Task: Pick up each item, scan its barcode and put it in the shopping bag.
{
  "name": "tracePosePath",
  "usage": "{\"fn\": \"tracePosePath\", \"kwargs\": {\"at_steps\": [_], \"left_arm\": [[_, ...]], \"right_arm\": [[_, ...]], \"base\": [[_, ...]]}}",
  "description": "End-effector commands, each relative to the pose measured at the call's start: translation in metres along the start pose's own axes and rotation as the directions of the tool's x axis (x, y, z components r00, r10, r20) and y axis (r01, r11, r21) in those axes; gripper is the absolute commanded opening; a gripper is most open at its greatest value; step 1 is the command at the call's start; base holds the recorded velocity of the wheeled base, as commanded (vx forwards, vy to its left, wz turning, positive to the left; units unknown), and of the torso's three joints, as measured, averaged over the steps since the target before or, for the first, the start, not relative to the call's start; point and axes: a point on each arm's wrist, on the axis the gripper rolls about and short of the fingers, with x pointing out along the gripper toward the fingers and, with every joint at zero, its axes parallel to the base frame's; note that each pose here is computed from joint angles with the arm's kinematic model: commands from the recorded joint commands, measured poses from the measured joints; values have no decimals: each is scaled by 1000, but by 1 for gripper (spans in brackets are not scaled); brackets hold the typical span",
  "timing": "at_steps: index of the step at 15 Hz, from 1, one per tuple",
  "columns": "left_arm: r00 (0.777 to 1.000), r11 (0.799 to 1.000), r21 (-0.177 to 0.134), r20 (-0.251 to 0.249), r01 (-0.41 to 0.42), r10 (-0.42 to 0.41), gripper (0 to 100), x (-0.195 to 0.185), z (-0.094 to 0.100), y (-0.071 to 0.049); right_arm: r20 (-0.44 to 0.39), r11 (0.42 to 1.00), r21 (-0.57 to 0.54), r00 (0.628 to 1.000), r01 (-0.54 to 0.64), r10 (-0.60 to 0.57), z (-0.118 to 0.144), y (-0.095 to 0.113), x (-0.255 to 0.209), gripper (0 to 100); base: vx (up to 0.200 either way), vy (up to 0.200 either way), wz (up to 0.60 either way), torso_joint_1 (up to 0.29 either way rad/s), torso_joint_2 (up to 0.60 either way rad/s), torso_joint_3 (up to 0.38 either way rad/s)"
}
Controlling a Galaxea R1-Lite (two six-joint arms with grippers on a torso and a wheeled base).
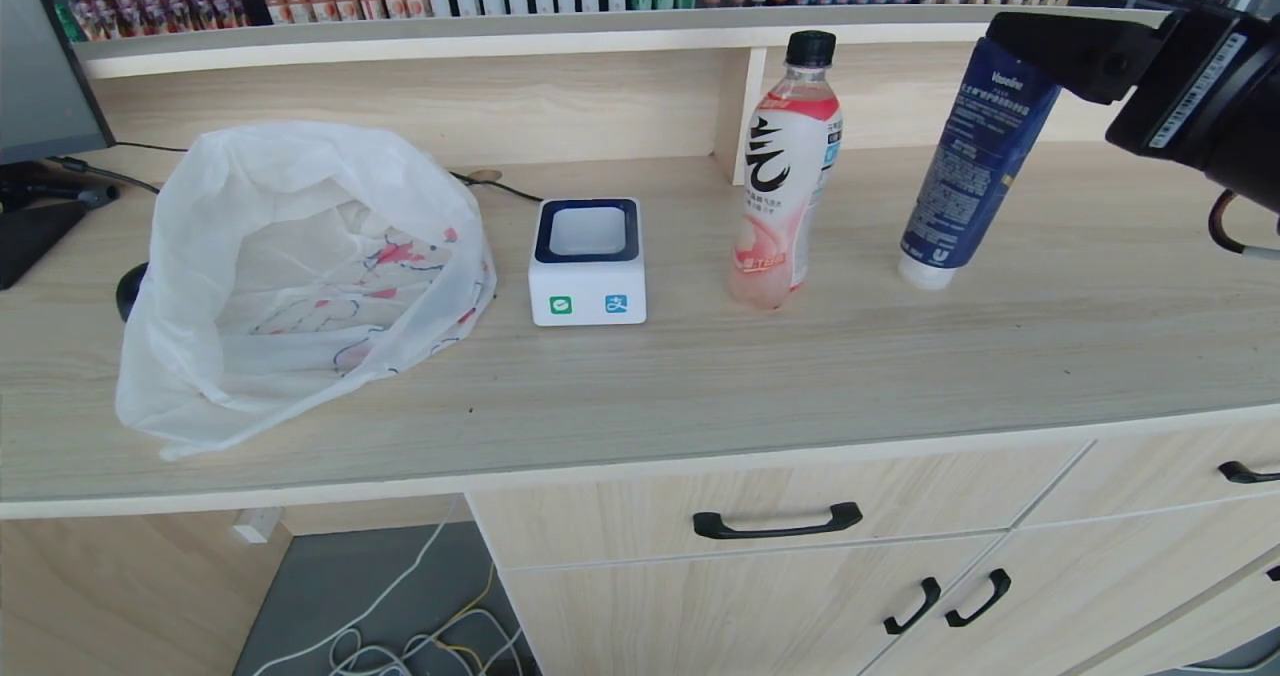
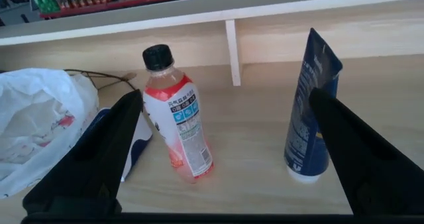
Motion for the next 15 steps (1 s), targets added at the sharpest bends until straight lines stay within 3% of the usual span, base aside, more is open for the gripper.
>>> {"fn": "tracePosePath", "kwargs": {"at_steps": [1,4,15], "left_arm": [[1000,1000,0,0,0,0,100,0,0,0],[1000,1000,0,0,0,0,100,0,0,0],[1000,1000,0,-2,0,0,100,0,0,0]], "right_arm": [[16,1000,-9,1000,-2,2,-8,3,12,100],[22,997,-58,999,-41,42,-18,3,12,100],[27,996,-66,997,-67,69,-29,5,43,100]], "base": [[0,0,0,0,0,0],[0,0,0,0,0,0],[0,0,0,0,0,0]]}}
